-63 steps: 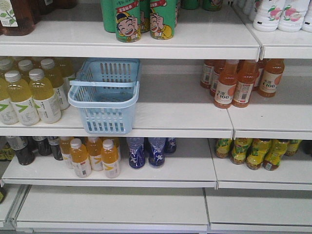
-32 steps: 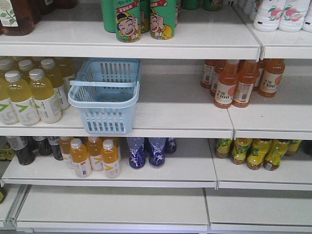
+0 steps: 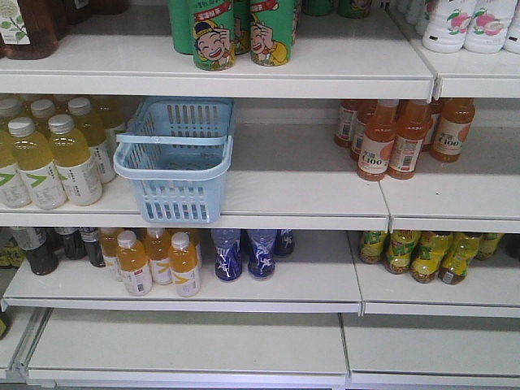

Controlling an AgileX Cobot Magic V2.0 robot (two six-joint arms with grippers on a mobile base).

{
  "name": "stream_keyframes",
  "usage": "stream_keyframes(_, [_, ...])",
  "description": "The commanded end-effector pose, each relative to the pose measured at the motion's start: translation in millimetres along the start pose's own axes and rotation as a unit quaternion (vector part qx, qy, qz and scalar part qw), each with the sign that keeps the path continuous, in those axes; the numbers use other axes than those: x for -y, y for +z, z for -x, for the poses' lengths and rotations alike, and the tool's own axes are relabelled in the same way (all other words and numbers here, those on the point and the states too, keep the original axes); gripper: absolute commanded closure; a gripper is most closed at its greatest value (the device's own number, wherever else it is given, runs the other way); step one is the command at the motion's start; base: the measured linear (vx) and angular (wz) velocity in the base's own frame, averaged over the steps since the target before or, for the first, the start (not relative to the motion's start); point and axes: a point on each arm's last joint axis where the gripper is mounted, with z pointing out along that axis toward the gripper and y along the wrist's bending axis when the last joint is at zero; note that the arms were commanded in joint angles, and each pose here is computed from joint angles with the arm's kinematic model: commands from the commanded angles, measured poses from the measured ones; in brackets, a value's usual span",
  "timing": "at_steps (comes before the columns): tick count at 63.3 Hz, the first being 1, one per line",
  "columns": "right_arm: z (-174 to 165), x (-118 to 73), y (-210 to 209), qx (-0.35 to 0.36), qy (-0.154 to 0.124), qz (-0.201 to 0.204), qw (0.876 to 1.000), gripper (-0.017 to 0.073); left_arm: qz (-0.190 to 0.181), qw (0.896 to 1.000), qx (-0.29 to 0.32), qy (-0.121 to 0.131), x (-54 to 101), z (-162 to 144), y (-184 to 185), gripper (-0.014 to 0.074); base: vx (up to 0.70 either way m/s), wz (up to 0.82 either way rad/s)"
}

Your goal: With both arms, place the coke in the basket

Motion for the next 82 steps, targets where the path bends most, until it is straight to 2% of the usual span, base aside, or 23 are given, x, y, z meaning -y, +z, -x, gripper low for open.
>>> stream_keyframes(1, [4,0.1,-1,0.04,-0.007,-0.001,0.999,0.0564,-0.006,0.999,0.047,-0.009,1.0,8,-2,0.0599,0.0,0.0])
stream_keyframes(4, [4,0.1,-1,0.04,-0.007,-0.001,0.999,0.0564,-0.007,0.999,0.049,-0.018,1.1,8,-2,0.0599,0.0,0.0])
stream_keyframes(7, [4,0.1,-1,0.04,-0.007,-0.001,0.999,0.0564,-0.01,0.998,0.052,-0.044,1.4,9,-2,0.0599,0.0,0.0])
stream_keyframes(12, [4,0.1,-1,0.04,-0.007,-0.001,0.999,0.0564,-0.018,0.99,0.051,-0.131,2.0,9,-2,0.0599,0.0,0.0])
stream_keyframes(15, [4,0.1,-1,0.04,-0.007,-0.001,0.999,0.0564,-0.024,0.979,0.049,-0.197,2.6,9,-2,0.0599,0.0,0.0])
stream_keyframes(20, [4,0.1,-1,0.04,-0.007,-0.001,0.999,0.0564,-0.036,0.947,0.045,-0.316,3.6,9,-2,0.0599,0.0,0.0])
stream_keyframes(22, [4,0.1,-1,0.04,-0.007,-0.001,0.999,0.0564,-0.039,0.935,0.043,-0.351,3.9,9,-2,0.0599,0.0,0.0])
stream_keyframes(25, [4,0.1,-1,0.04,-0.007,-0.001,0.999,0.0564,-0.043,0.921,0.041,-0.385,4.3,9,-2,0.0599,0.0,0.0])
stream_keyframes(30, [4,0.1,-1,0.04,-0.007,-0.001,0.999,0.0564,-0.048,0.906,0.042,-0.419,4.7,10,-2,0.0599,0.0,0.0])
stream_keyframes(35, [4,0.1,-1,0.04,-0.007,-0.001,0.999,0.0564,-0.055,0.881,0.054,-0.466,4.3,13,-2,0.0599,0.0,0.0])
stream_keyframes(37, [4,0.1,-1,0.04,-0.007,-0.001,0.999,0.0564,-0.059,0.865,0.065,-0.495,3.4,15,-3,0.0599,0.0,0.0])
stream_keyframes(41, [4,0.1,-1,0.04,-0.007,-0.001,0.999,0.0564,-0.065,0.817,0.086,-0.566,0.9,19,-4,0.0599,0.0,0.0])
stream_keyframes(43, [4,0.1,-1,0.04,-0.007,-0.001,0.999,0.0564,-0.067,0.788,0.09,-0.606,-0.2,20,-4,0.0599,0.0,0.0])
stream_keyframes(45, [4,0.1,-1,0.04,-0.007,-0.001,0.999,0.0564,-0.07,0.752,0.09,-0.65,-1.0,21,-4,0.0599,0.0,0.0])
stream_keyframes(46, [4,0.1,-1,0.04,-0.007,-0.001,0.999,0.0564,-0.071,0.728,0.089,-0.675,-1.5,21,-4,0.0599,0.0,0.0])
stream_keyframes(48, [4,0.1,-1,0.04,-0.007,-0.001,0.999,0.0564,-0.072,0.696,0.089,-0.709,-2.3,21,-4,0.0599,0.0,0.0])
stream_keyframes(51, [4,0.1,-1,0.04,-0.007,-0.001,0.999,0.0564,-0.081,0.627,0.083,-0.771,-2.4,24,-5,0.0599,0.0,0.0])
stream_keyframes(54, [4,0.1,-1,0.04,-0.007,-0.001,0.999,0.0564,-0.098,0.592,0.075,-0.796,-0.6,33,-8,0.0599,0.0,0.0])
stream_keyframes(55, [4,0.1,-1,0.04,-0.007,-0.001,0.999,0.0564,-0.107,0.589,0.075,-0.798,0.4,38,-9,0.0599,0.0,0.0])
stream_keyframes(57, [4,0.1,-1,0.04,-0.007,-0.001,0.999,0.0564,-0.121,0.59,0.075,-0.794,1.7,47,-12,0.0599,0.0,0.0])
stream_keyframes(66, [4,0.1,-1,0.039,-0.007,-0.001,0.999,0.0564,-0.203,0.64,0.131,-0.73,5.0,111,-44,0.0599,0.0,0.0])
stream_keyframes(77, [4,0.1,-1,0.039,-0.007,-0.001,0.999,0.0564,-0.223,0.718,0.243,-0.613,0.0,178,-80,0.0599,0.0,0.0])
stream_keyframes(82, [4,0.1,-1,0.039,-0.007,-0.001,0.999,0.0564,-0.236,0.734,0.254,-0.584,2.2,207,-88,0.0601,0.0,0.0])
